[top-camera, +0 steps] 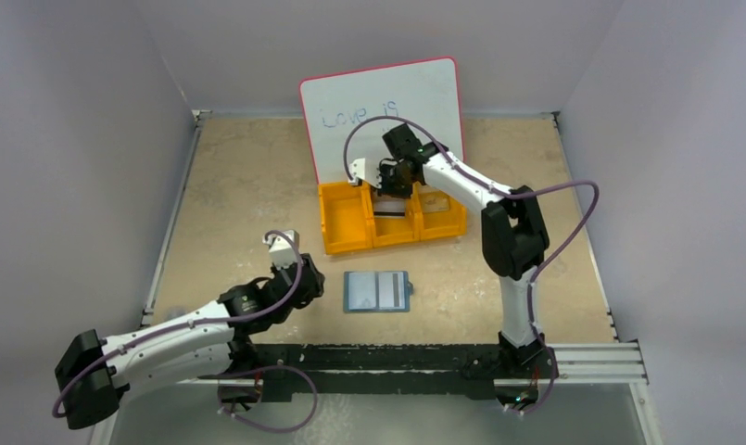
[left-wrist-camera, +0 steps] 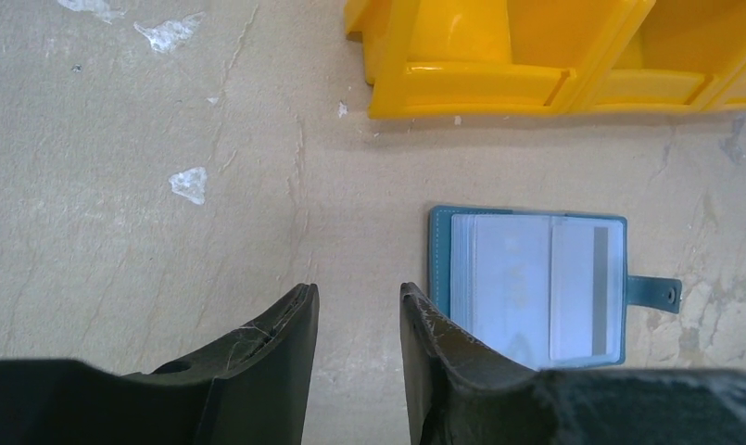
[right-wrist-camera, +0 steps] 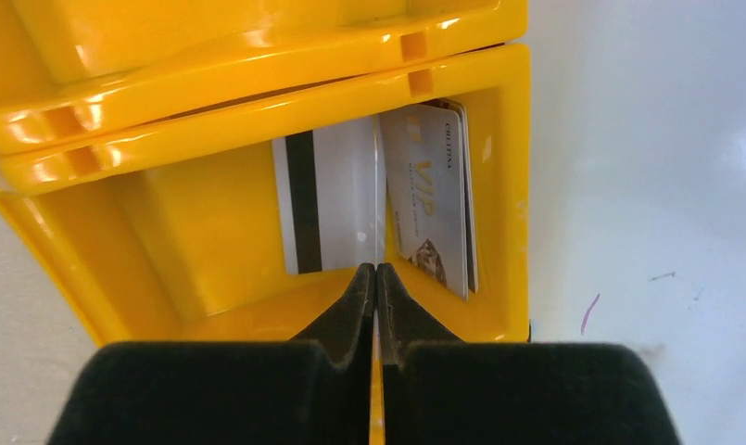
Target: Take the credit cards out of the card holder
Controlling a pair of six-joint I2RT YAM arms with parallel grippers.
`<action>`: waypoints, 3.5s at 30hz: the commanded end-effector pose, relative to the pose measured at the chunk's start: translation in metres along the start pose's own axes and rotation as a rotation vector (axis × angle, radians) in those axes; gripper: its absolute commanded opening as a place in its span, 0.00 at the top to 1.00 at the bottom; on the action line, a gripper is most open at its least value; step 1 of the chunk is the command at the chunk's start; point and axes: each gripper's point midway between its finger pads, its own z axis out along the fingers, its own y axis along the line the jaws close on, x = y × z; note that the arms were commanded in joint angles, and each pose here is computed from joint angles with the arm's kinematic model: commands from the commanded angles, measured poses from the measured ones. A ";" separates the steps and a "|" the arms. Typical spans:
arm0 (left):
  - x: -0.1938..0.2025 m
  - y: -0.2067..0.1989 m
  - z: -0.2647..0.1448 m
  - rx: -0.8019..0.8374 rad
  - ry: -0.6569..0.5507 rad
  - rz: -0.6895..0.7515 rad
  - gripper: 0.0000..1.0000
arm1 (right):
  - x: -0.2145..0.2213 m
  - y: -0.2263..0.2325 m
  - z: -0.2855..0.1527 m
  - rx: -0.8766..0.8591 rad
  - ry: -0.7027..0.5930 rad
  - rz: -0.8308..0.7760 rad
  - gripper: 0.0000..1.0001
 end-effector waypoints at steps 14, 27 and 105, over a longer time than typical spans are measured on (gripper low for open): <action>-0.010 0.000 -0.001 -0.009 -0.042 0.008 0.62 | -0.006 -0.037 0.007 0.059 -0.028 0.005 0.82; -0.005 -0.007 0.006 -0.017 -0.017 0.022 0.61 | -0.020 -0.090 -0.049 0.378 -0.044 0.054 0.77; 0.067 -0.073 0.051 0.113 0.271 0.041 0.65 | -0.011 0.238 -0.038 0.234 -0.321 1.668 1.00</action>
